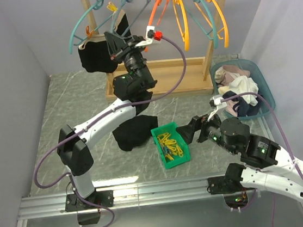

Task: Remove the underwear clipped to the hanger
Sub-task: Place the hanger at the clothesline.

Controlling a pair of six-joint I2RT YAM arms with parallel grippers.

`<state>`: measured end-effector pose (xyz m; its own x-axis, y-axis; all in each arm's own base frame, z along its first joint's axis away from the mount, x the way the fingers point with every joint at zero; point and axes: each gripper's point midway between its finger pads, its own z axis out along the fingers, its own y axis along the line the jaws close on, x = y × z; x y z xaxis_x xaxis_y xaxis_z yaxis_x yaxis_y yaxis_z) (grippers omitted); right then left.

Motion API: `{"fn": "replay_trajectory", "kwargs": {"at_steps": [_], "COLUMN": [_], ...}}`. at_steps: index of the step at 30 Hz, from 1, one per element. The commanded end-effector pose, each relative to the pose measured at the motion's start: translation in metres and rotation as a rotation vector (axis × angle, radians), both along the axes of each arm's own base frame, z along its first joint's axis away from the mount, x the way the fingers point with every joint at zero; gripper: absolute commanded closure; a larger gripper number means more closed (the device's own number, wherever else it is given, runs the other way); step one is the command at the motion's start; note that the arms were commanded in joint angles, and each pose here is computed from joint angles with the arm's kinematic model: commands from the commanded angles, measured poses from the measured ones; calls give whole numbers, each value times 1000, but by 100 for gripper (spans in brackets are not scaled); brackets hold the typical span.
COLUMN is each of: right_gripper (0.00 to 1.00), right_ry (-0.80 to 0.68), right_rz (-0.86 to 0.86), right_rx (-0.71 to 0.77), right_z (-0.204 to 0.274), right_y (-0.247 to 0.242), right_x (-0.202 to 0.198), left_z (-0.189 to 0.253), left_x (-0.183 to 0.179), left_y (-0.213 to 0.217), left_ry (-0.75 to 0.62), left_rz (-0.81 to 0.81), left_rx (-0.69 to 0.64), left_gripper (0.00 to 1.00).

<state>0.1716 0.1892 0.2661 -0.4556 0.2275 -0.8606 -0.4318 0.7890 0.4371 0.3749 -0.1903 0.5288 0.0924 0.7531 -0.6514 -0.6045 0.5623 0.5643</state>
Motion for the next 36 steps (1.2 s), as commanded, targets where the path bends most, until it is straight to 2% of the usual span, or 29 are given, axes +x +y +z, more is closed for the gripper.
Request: {"fn": "replay_trajectory", "kwargs": {"at_steps": [1, 2, 7, 16, 25, 26, 28, 29, 31, 32, 33, 36], "right_gripper": [3, 3, 3, 3, 3, 3, 3, 3, 3, 3, 3, 3], "right_ry": [-14, -15, -10, -6, 0, 3, 6, 11, 12, 14, 18, 19], "right_rz": [6, 5, 3, -3, -6, -3, 1, -1, 3, 6, 3, 2], "right_rx": [7, 8, 14, 18, 16, 11, 14, 8, 11, 8, 4, 8], "right_z": [7, 8, 7, 6, 3, 1, 0, -2, -2, -3, -5, -5], "right_y": [1, 0, 2, 3, 5, 6, 8, 8, 10, 11, 10, 11], "right_x": [1, 1, 1, 3, 5, 5, 5, 6, 6, 5, 6, 7], "left_z": [30, 30, 17, -4, -23, -26, -27, -27, -28, -29, -30, -30], "left_x": [-2, 3, 29, 64, 65, 66, 67, 68, 68, 69, 68, 62], "left_y": [17, 20, 11, 20, 10, 10, 11, 10, 8, 6, 6, 9], "left_ry": [-81, -87, 16, 79, 134, 142, 185, 182, 228, 227, 246, 244], "left_rz": [-17, -28, -58, -47, -46, -60, -68, -89, -111, -130, -131, -132], "left_rx": [-69, -98, -68, -77, -83, -117, -124, -169, -165, -193, -187, -215], "left_gripper": [99, 100, 100, 99, 99, 99, 93, 90, 78, 64, 56, 38]}}
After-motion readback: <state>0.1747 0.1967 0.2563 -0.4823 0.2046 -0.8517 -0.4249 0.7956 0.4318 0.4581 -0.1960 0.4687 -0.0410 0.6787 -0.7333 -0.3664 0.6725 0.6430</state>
